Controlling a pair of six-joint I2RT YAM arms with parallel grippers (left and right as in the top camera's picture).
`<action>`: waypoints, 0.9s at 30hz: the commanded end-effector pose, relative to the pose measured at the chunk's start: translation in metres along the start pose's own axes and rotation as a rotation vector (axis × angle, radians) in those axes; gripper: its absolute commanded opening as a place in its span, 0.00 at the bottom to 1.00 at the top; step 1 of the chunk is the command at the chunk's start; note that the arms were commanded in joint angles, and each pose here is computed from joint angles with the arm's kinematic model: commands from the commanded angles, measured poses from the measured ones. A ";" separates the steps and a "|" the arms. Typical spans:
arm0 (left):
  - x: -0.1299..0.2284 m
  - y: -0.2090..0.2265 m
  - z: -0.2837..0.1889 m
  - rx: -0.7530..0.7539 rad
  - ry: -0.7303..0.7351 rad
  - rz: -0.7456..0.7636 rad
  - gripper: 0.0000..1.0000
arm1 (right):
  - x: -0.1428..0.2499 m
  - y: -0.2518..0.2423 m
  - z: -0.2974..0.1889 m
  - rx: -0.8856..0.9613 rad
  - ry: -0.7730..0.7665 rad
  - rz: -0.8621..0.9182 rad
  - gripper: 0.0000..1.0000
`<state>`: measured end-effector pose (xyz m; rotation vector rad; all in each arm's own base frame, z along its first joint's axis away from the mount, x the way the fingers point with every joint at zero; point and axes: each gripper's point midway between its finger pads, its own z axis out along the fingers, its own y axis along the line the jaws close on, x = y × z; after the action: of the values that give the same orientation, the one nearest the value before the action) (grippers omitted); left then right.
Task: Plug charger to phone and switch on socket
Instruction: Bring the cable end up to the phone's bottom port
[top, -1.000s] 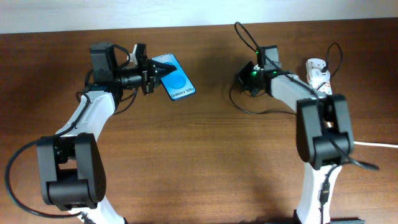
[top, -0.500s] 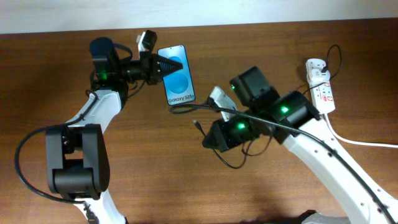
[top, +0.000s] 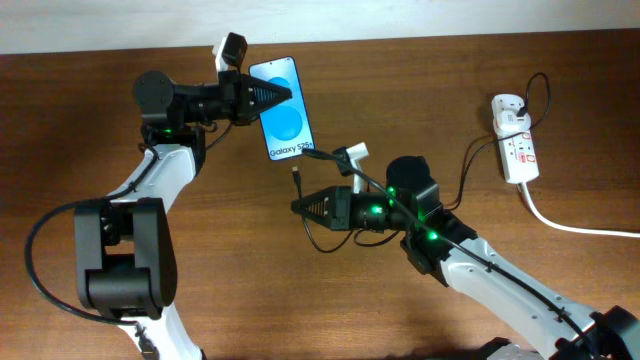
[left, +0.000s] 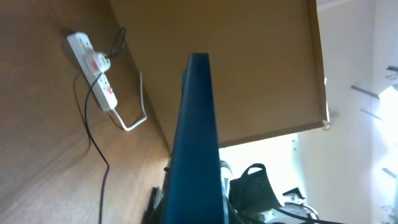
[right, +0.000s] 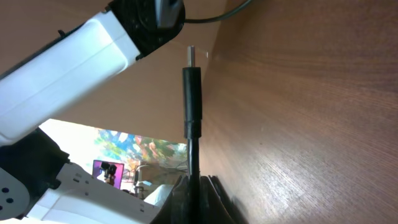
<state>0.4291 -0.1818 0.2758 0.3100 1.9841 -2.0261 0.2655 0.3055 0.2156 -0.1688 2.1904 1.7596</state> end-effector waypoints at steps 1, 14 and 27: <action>0.010 -0.008 0.001 -0.003 0.070 -0.056 0.00 | -0.010 -0.001 -0.007 -0.007 -0.017 -0.018 0.04; -0.002 -0.010 0.008 0.010 -0.003 -0.007 0.00 | 0.001 0.025 -0.003 -0.105 0.043 -0.024 0.04; 0.009 -0.008 -0.001 -0.008 0.067 -0.133 0.00 | 0.000 0.024 -0.003 -0.100 0.043 0.019 0.04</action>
<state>0.4185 -0.1816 0.2714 0.2500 2.1049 -2.1157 0.2610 0.3059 0.2341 -0.1852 2.1460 1.8730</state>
